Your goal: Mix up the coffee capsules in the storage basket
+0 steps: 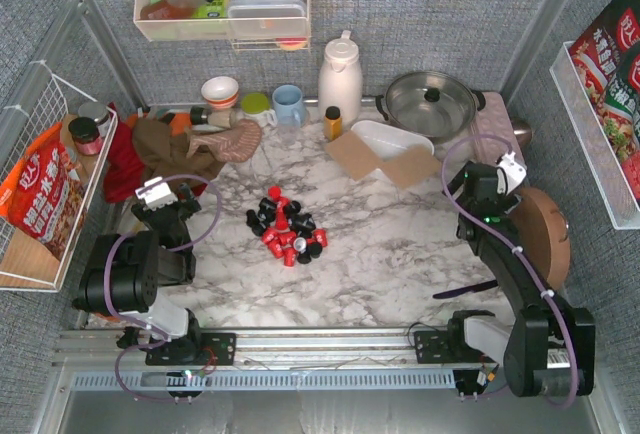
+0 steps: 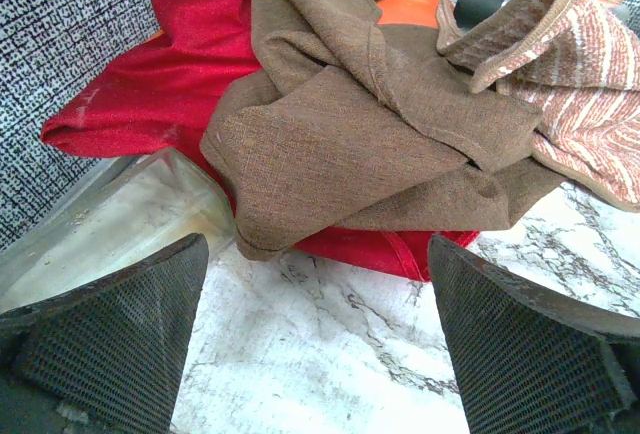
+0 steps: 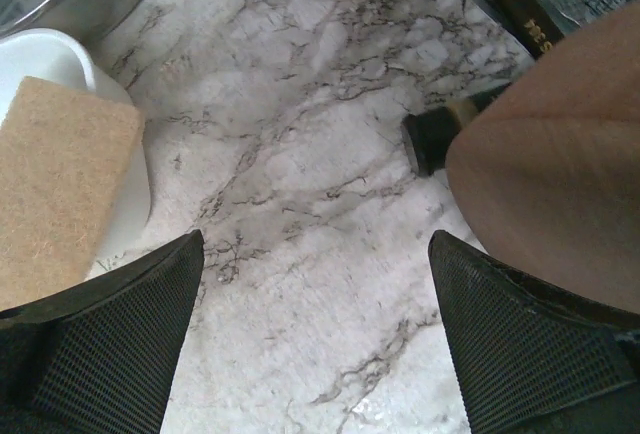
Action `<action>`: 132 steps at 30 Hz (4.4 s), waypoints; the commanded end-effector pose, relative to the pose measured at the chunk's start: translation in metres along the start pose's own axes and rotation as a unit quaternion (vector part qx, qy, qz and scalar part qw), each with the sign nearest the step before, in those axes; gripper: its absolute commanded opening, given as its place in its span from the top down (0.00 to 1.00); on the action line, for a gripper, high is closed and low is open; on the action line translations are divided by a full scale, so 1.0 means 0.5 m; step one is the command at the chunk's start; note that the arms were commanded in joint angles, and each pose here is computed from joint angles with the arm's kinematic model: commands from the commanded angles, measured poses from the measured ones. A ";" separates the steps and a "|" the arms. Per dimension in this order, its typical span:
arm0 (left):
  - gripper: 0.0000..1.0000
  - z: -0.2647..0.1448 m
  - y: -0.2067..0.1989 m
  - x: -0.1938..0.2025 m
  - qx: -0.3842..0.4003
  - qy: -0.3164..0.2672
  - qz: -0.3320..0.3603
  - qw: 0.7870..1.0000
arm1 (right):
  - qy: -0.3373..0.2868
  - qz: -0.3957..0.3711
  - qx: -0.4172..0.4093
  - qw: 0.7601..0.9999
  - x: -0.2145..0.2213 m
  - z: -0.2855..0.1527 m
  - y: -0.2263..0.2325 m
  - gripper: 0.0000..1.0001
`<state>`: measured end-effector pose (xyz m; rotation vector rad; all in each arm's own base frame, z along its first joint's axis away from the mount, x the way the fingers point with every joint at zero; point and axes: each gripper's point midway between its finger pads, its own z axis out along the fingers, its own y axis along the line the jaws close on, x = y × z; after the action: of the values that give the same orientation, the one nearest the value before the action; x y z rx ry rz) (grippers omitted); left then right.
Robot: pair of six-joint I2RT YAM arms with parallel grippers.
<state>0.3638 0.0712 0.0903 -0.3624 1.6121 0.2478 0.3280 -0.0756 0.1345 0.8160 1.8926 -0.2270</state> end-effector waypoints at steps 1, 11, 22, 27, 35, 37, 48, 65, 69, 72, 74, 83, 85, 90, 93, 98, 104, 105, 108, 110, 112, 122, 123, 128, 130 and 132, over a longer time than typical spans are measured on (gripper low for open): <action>0.01 0.001 -0.001 -0.010 0.001 -0.011 -0.004 1.000 | 0.009 0.014 0.033 0.999 -0.008 -0.015 -0.022 0.01; 0.01 0.002 -0.002 -0.009 0.002 -0.009 -0.004 1.000 | 0.000 -0.048 -0.029 0.998 -0.014 -0.049 0.034 0.01; 0.01 0.001 -0.003 -0.013 0.003 -0.013 -0.003 1.000 | 0.042 -0.127 -0.094 0.986 0.018 -0.078 0.116 0.01; 0.01 -0.019 -0.011 -0.046 0.016 -0.027 0.004 0.999 | 0.053 -0.178 -0.113 0.976 0.033 -0.111 0.146 0.01; 0.01 -0.060 -0.065 -0.185 0.090 -0.047 -0.023 0.995 | 0.038 -0.213 -0.155 0.964 0.034 -0.160 0.189 0.01; 0.01 -0.076 -0.063 -0.212 0.088 -0.046 -0.048 0.994 | 0.036 -0.219 -0.165 0.961 0.034 -0.172 0.196 0.01; 0.01 -0.162 -0.067 -0.278 0.107 -0.015 -0.128 0.986 | 0.025 -0.233 -0.220 0.947 0.034 -0.201 0.264 0.01; 0.01 -0.127 -0.165 -0.305 0.176 0.098 -0.171 0.964 | -0.016 -0.348 -0.355 0.867 0.091 -0.174 0.521 0.01; 0.01 -0.154 -0.217 -0.276 0.250 0.154 -0.168 0.941 | 0.003 -0.379 -0.347 0.858 0.119 -0.176 0.504 0.01; 0.01 -0.148 -0.206 -0.259 0.210 0.180 -0.215 0.937 | 0.013 -0.413 -0.356 0.838 0.142 -0.200 0.504 0.01; 0.01 -0.129 -0.201 -0.269 0.199 0.167 -0.208 0.943 | 0.017 -0.441 -0.372 0.817 0.161 -0.217 0.515 0.01; 0.01 -0.024 -0.232 -0.325 0.209 0.120 -0.173 0.955 | -0.013 -0.543 -0.349 0.764 0.203 -0.199 0.574 0.02; 0.01 -0.002 -0.244 -0.340 0.215 0.118 -0.166 0.955 | -0.023 -0.570 -0.322 0.756 0.205 -0.178 0.585 0.03; 0.01 0.027 -0.263 -0.325 0.223 0.145 -0.152 0.952 | -0.053 -0.607 -0.282 0.741 0.215 -0.141 0.614 0.02; 0.01 0.023 -0.252 -0.295 0.204 0.157 -0.173 0.951 | -0.067 -0.622 -0.266 0.733 0.223 -0.123 0.626 0.02; 0.01 0.014 -0.229 -0.288 0.172 0.164 -0.179 0.955 | -0.096 -0.653 -0.230 0.715 0.242 -0.080 0.634 0.02; 0.01 0.008 -0.224 -0.302 0.168 0.155 -0.182 0.956 | -0.125 -0.666 -0.210 0.705 0.252 -0.056 0.647 0.03; 0.01 0.008 -0.223 -0.301 0.167 0.156 -0.182 0.956 | -0.128 -0.667 -0.207 0.704 0.251 -0.053 0.650 0.03; 0.01 0.008 -0.222 -0.301 0.166 0.156 -0.181 0.957 | -0.141 -0.681 -0.192 0.693 0.252 -0.041 0.656 0.07; 0.01 0.010 -0.222 -0.299 0.165 0.158 -0.183 0.956 | -0.150 -0.687 -0.179 0.688 0.249 -0.033 0.657 0.12; 0.01 0.010 -0.223 -0.295 0.166 0.161 -0.183 0.955 | -0.156 -0.693 -0.171 0.683 0.248 -0.026 0.658 0.14; 0.01 0.012 -0.226 -0.287 0.167 0.168 -0.187 0.953 | -0.180 -0.692 -0.148 0.683 0.215 -0.018 0.666 0.31; 0.01 0.012 -0.227 -0.286 0.168 0.169 -0.188 0.953 | -0.182 -0.693 -0.148 0.682 0.214 -0.019 0.667 0.32; 0.01 0.012 -0.229 -0.285 0.169 0.172 -0.190 0.952 | -0.189 -0.698 -0.148 0.675 0.209 -0.021 0.669 0.45; 0.01 0.012 -0.229 -0.284 0.169 0.172 -0.190 0.952 | -0.190 -0.699 -0.147 0.673 0.207 -0.020 0.668 0.47; 0.01 0.012 -0.229 -0.283 0.169 0.173 -0.191 0.952 | -0.192 -0.699 -0.146 0.673 0.203 -0.022 0.667 0.48</action>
<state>0.4191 -0.0203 0.2378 -0.4563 1.8449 -0.3994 0.5016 0.2264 0.1043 -1.0472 1.6926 -0.8922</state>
